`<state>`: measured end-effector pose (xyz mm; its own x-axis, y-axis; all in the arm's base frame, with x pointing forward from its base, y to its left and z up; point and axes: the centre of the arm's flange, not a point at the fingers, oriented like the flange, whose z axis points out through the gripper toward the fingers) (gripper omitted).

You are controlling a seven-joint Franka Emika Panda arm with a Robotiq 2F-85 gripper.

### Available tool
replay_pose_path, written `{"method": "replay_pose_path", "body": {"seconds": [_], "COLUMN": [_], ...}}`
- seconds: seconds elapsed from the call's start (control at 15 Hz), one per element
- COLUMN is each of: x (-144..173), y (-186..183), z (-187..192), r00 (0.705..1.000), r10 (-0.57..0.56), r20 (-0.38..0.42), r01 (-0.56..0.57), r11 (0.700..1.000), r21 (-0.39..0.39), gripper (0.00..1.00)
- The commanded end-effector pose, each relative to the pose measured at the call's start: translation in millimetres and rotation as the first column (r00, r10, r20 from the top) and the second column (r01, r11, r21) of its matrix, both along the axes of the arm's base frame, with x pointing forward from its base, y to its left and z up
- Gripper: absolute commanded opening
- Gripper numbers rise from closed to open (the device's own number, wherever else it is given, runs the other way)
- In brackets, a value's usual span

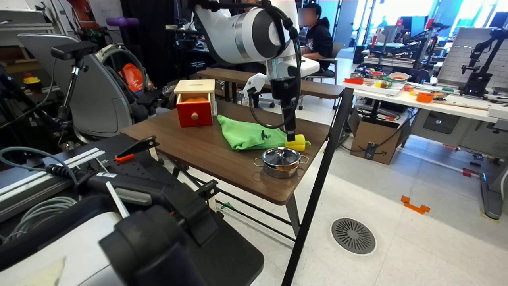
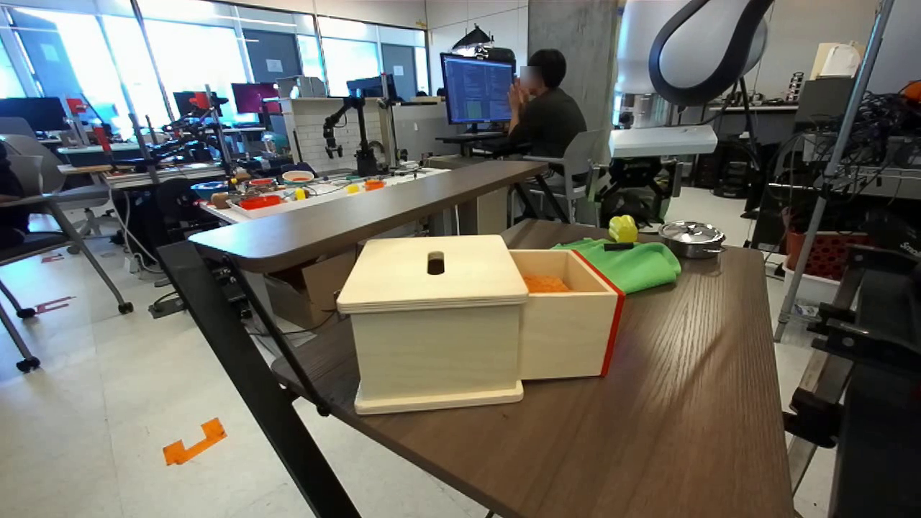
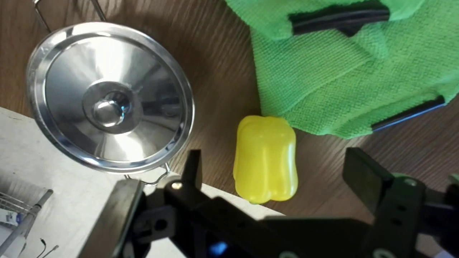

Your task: Move the artificial pepper to the left

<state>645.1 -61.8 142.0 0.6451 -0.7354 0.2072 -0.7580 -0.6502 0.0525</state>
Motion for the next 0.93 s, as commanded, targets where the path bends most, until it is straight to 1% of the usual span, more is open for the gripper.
{"method": "replay_pose_path", "body": {"seconds": [0.0, 0.13, 0.27, 0.47, 0.67, 0.73, 0.87], "x": [12.9, 13.9, 15.4, 16.5, 16.2, 15.7, 12.8], "y": [-12.7, -17.4, -21.9, -26.3, -28.5, -28.8, -28.1], "z": [-9.0, -13.0, -17.7, -21.3, -21.9, -19.7, -13.7], "r00": [1.0, 0.999, 0.999, 0.998, 0.998, 0.998, 0.999], "r10": [-0.015, -0.026, -0.039, -0.045, -0.049, -0.049, -0.047], "r20": [-0.014, -0.019, -0.027, -0.034, -0.034, -0.031, -0.024], "r01": [0.014, 0.026, 0.038, 0.044, 0.049, 0.049, 0.046], "r11": [1.0, 1.0, 0.999, 0.999, 0.999, 0.999, 0.999], "r21": [-0.007, -0.01, -0.015, -0.016, -0.016, -0.015, -0.008], "gripper": [1.0, 1.0, 0.74, 0.49, 0.27, 0.23, 0.23]}}
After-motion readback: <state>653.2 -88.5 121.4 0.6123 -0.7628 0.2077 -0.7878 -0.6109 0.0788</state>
